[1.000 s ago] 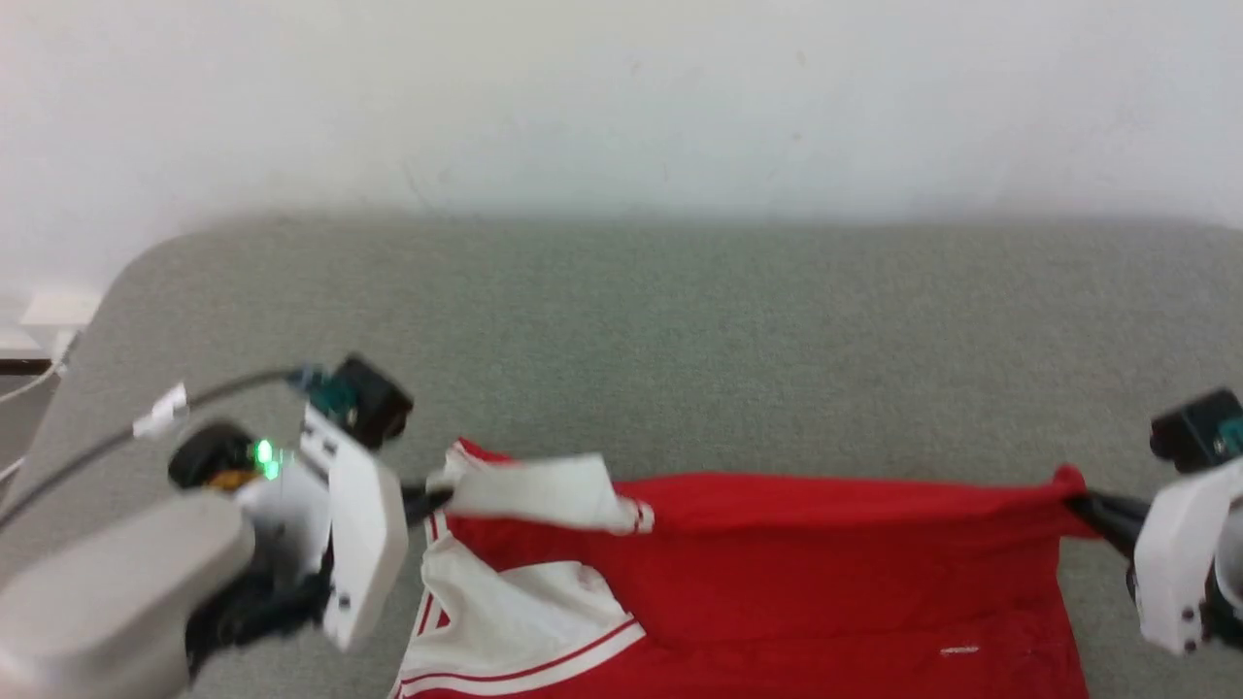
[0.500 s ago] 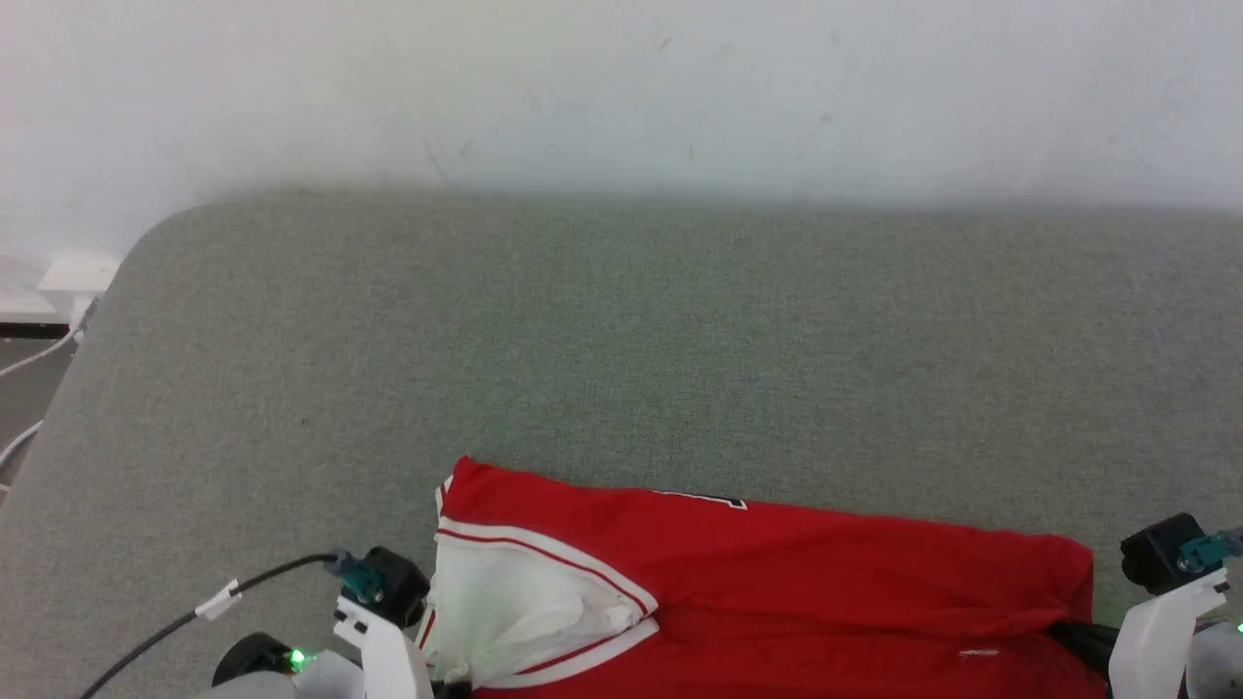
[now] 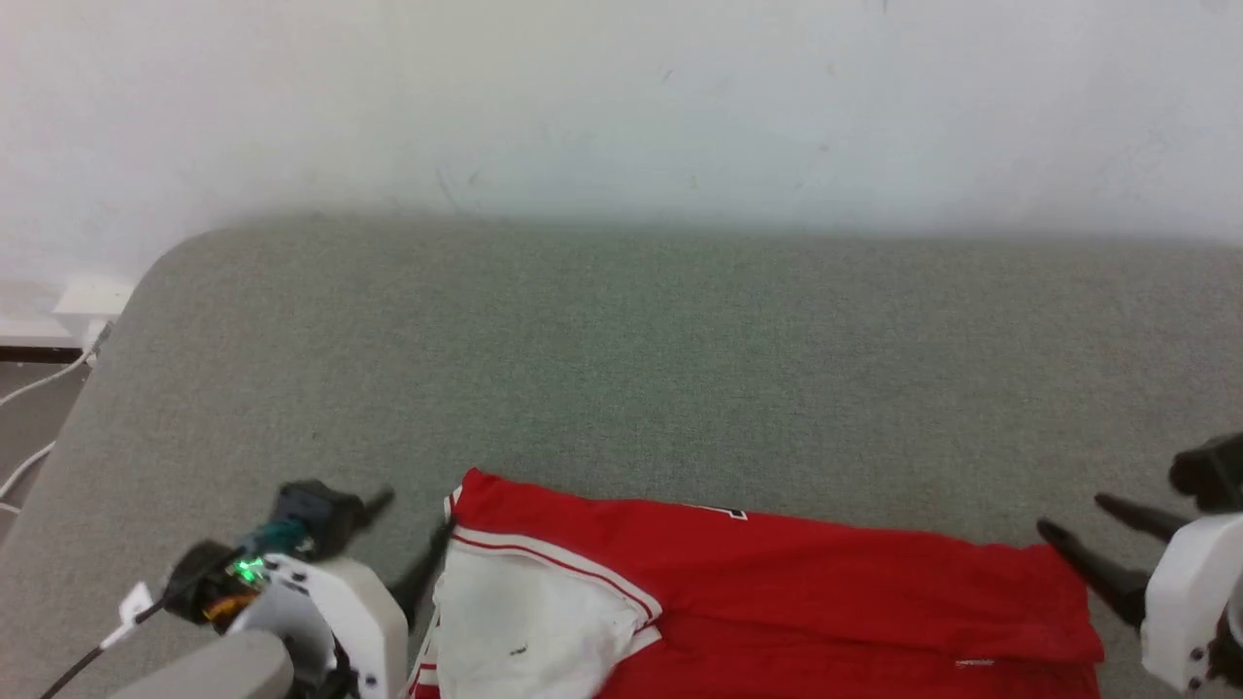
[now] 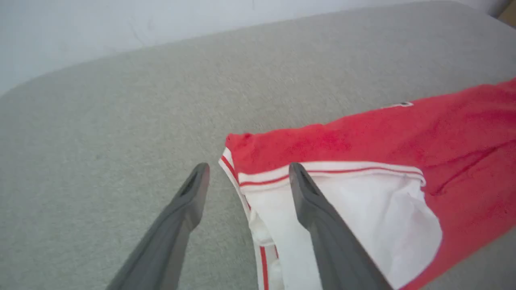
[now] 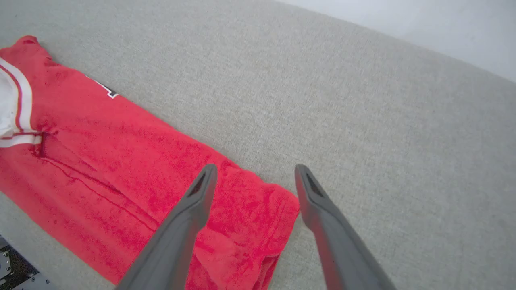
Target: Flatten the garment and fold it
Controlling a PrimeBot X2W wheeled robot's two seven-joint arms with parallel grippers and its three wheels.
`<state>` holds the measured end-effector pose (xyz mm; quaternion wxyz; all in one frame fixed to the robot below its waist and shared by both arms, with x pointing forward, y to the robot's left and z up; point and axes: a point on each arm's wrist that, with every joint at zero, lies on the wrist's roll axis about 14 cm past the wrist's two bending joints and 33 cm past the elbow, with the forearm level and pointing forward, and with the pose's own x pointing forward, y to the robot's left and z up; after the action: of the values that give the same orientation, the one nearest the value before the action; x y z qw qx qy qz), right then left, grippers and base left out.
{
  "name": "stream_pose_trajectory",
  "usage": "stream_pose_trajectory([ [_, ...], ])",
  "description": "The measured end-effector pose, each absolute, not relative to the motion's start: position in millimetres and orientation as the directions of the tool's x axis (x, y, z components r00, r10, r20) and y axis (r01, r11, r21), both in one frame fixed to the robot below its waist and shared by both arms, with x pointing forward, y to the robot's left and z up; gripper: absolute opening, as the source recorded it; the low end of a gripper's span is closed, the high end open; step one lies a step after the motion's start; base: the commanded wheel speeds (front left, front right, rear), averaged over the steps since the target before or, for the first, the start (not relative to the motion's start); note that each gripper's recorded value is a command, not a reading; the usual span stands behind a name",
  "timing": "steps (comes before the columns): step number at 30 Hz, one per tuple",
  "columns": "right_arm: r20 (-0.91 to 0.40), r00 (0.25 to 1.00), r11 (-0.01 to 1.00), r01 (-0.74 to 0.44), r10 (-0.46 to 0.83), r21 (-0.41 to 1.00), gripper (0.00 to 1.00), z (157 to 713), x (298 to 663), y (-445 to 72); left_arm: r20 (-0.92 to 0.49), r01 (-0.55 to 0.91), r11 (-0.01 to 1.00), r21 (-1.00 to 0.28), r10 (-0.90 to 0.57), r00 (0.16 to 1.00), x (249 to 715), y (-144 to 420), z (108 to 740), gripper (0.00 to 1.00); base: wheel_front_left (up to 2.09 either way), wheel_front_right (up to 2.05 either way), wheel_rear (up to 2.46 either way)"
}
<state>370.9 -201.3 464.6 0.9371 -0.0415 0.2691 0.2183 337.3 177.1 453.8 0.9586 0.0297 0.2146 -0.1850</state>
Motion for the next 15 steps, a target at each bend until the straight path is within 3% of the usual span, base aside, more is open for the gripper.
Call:
stream_pose_trajectory([
  [3, -0.482, 0.786, 0.902, -0.432, 0.387, 0.020, 1.00, 485, 379, -202, -0.239, 0.265, 0.964, 0.030, -0.250, 0.938, 358, 190, 490, 1.00, 0.00, 0.00, 0.00],
  [6, -0.513, 0.781, 0.911, -0.412, 0.357, 0.008, 1.00, 485, 377, -211, -0.144, 0.166, 0.984, 0.069, -0.155, 0.977, 366, 200, 507, 1.00, 0.00, 0.00, 0.00],
  [11, -0.633, 0.718, 0.935, -0.355, 0.291, 0.028, 1.00, 462, 364, -234, 0.057, -0.020, 0.994, 0.108, 0.014, 0.998, 376, 216, 549, 1.00, 0.00, 0.00, 0.00],
  [15, -0.719, 0.636, 0.939, -0.336, 0.280, 0.069, 1.00, 442, 351, -237, 0.119, -0.133, 0.984, 0.120, 0.119, 0.986, 366, 231, 551, 1.00, 0.00, 0.00, 0.00],
])
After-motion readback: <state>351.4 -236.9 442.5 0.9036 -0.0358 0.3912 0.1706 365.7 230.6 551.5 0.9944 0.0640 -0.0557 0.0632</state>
